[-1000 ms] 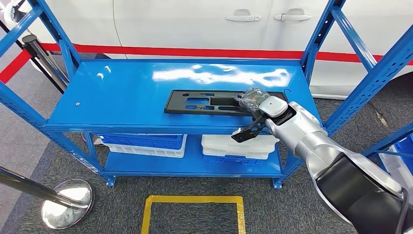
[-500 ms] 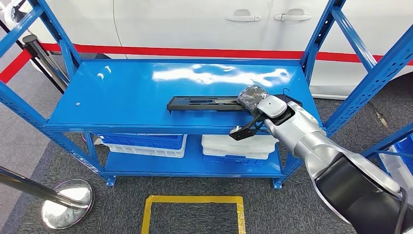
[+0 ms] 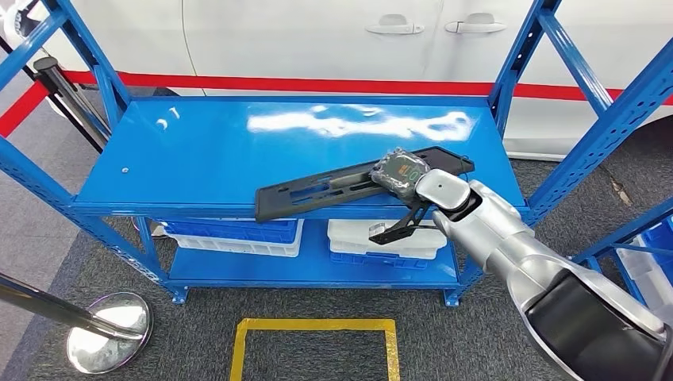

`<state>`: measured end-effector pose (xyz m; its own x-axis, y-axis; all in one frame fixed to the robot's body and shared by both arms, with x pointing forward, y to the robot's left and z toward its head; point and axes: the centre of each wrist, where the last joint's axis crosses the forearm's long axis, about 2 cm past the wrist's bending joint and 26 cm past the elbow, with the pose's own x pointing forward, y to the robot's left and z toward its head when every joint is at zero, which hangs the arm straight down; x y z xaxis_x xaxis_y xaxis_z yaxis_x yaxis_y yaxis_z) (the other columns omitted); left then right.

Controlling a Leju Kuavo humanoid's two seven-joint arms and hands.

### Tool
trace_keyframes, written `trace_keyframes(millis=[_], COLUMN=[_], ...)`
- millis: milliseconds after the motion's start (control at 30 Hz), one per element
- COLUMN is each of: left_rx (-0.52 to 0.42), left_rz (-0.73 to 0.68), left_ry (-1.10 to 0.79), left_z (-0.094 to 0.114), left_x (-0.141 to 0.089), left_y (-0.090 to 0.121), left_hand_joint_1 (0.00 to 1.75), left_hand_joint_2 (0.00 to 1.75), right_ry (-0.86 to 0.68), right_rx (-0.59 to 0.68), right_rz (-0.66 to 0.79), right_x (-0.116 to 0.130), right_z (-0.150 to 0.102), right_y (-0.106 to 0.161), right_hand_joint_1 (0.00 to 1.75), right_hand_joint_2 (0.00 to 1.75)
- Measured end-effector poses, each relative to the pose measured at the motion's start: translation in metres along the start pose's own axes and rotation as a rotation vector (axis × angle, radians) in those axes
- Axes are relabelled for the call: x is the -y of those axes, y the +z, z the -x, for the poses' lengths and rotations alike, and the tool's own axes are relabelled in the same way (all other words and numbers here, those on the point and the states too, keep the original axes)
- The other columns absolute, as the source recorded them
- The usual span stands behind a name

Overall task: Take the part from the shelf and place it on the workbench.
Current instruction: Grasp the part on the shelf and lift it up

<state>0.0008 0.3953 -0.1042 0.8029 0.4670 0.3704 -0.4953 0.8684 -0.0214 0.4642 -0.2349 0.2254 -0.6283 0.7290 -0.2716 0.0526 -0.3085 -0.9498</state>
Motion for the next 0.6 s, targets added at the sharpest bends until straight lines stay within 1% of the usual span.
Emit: trace_keyframes(millis=[100,167,267,400,533,600], left_rx=[0.003,-0.008,-0.006,0.004,0.005,0.006], left_rz=[-0.018,0.009,0.061,0.085,0.091,0.088], left_ry=[-0.009,0.008,0.056,0.076,0.083,0.085], left_z=[0.001,0.003,0.006,0.008,0.009,0.01], left_x=[-0.001,-0.001,0.001,0.007,0.008,0.009], left_y=[0.0,0.001,0.002,0.001,0.002,0.002], left_hand_joint_1=[0.0,0.0,0.0,0.0,0.0,0.0], left_hand_joint_2=[0.0,0.0,0.0,0.0,1.75,1.75], right_ry=[0.046,0.09,0.14,0.177,0.195,0.202], right_rx=[0.046,0.088,0.144,0.195,0.225,0.238], right_rz=[0.077,0.153,0.264,0.373,0.432,0.451], right_x=[0.004,0.012,0.033,0.059,0.07,0.073], right_z=[-0.012,-0.022,-0.037,-0.05,-0.056,-0.058], right_y=[0.002,0.005,0.013,0.025,0.033,0.035], right_hand_joint_1=[1.75,1.75,1.75,1.75,1.75,1.75], right_hand_joint_2=[1.75,1.75,1.75,1.75,1.75,1.75])
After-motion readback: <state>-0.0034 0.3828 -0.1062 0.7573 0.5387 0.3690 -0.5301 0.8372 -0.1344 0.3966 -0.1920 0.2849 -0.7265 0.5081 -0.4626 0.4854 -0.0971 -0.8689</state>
